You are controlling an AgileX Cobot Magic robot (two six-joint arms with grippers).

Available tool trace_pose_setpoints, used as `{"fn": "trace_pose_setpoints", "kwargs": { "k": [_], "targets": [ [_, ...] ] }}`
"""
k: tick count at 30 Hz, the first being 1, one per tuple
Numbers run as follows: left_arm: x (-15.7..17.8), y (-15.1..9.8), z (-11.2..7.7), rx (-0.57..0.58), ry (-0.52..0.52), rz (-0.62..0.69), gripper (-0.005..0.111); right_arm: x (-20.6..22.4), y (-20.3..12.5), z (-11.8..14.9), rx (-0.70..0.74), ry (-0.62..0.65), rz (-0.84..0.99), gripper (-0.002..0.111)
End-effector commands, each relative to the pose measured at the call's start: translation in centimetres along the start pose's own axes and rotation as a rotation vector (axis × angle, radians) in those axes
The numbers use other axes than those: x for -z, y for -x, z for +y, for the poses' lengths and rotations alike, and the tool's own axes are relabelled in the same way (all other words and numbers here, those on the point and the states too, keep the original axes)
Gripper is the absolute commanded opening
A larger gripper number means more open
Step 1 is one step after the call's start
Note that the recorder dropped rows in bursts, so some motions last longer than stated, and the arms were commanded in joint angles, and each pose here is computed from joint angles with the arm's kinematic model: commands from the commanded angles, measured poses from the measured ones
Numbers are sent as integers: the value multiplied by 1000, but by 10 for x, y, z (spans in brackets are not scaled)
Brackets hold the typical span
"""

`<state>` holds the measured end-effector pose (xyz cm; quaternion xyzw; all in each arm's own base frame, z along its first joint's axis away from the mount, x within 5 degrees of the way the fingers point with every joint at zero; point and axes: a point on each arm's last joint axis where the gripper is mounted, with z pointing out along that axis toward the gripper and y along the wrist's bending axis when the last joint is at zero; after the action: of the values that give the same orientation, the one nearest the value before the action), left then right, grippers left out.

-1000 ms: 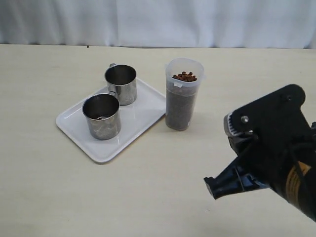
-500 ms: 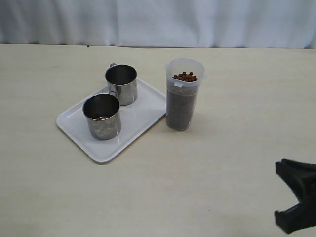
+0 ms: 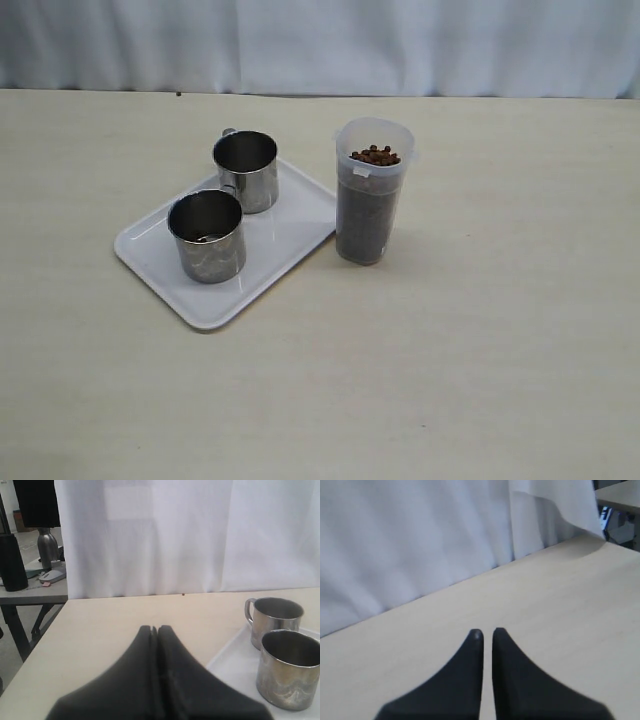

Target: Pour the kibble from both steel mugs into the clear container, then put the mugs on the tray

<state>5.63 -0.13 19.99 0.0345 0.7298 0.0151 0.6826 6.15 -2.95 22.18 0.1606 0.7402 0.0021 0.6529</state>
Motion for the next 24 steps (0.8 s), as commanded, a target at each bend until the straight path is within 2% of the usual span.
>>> {"fn": "trace_pose_setpoints", "kwargs": {
  "k": [1,6,14,24],
  "targets": [
    [0,0,0,3,-8,-11,0,5,2,-6,-17,-45,-58,5],
    [0,0,0,3,-8,-11,0,11,5,-10,-48,-66,-109,5],
    [0,0,0,3,-8,-13,0,16,5,-18,-67,-198,-144,5],
    [0,0,0,3,-8,-13,0,16,5,-18,-68,-203,-143,5]
  ]
}}
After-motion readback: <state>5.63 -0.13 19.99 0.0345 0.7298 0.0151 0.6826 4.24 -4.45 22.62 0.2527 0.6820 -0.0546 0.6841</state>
